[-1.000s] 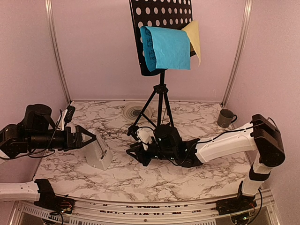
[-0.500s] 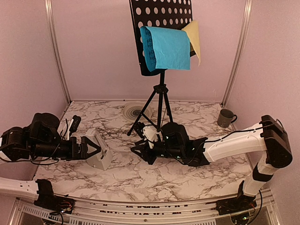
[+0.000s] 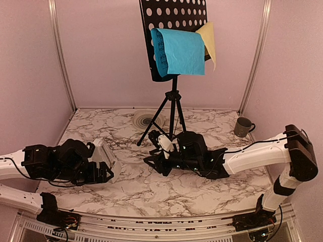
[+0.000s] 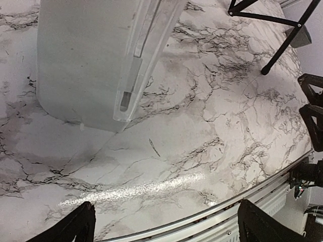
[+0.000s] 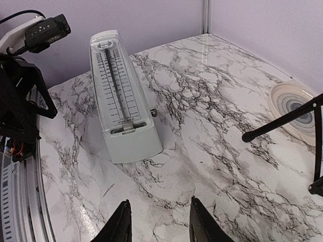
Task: Pack up the instrument practice props
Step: Move the metronome to the center of the board.
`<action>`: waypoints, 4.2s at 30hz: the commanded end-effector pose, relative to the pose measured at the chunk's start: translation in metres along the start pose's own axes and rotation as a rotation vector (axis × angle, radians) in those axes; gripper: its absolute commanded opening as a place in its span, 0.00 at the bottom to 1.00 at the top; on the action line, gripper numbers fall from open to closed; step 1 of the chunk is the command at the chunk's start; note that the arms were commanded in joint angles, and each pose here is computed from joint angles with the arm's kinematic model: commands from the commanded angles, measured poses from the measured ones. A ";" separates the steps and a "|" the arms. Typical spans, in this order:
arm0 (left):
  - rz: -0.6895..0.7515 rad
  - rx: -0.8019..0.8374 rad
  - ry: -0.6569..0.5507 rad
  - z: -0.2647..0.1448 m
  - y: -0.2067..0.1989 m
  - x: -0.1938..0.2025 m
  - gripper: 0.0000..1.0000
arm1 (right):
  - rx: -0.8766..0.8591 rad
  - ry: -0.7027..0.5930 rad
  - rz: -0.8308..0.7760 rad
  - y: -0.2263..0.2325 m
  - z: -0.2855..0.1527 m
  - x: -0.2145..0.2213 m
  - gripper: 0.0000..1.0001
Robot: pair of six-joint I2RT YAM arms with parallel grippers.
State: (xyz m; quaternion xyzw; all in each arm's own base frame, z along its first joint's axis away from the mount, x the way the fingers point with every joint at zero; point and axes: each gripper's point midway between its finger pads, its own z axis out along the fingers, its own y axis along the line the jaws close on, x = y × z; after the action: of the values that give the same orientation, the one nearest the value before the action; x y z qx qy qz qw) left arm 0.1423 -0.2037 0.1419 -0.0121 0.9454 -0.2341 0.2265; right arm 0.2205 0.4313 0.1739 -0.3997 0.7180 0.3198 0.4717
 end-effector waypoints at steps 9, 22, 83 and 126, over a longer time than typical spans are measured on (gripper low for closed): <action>0.027 -0.180 -0.039 0.062 0.032 -0.011 0.81 | 0.048 -0.044 0.004 -0.016 -0.017 -0.020 0.68; 0.029 -0.189 -0.025 0.080 0.042 -0.012 0.76 | 0.056 -0.043 0.013 -0.020 -0.015 -0.021 0.72; 0.318 -0.084 0.022 0.005 0.002 -0.131 0.84 | -0.096 -0.007 0.067 0.003 0.021 -0.022 0.73; 0.223 -0.171 0.276 0.014 0.032 -0.126 0.82 | -0.089 -0.007 0.076 0.001 0.017 -0.020 0.73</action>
State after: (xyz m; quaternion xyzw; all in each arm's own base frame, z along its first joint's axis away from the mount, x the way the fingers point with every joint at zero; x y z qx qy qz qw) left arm 0.2741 -0.1653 0.1836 0.1189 0.9711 -0.1248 0.1648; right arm 0.2280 0.4546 0.1763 -0.4007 0.7183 0.3672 0.4342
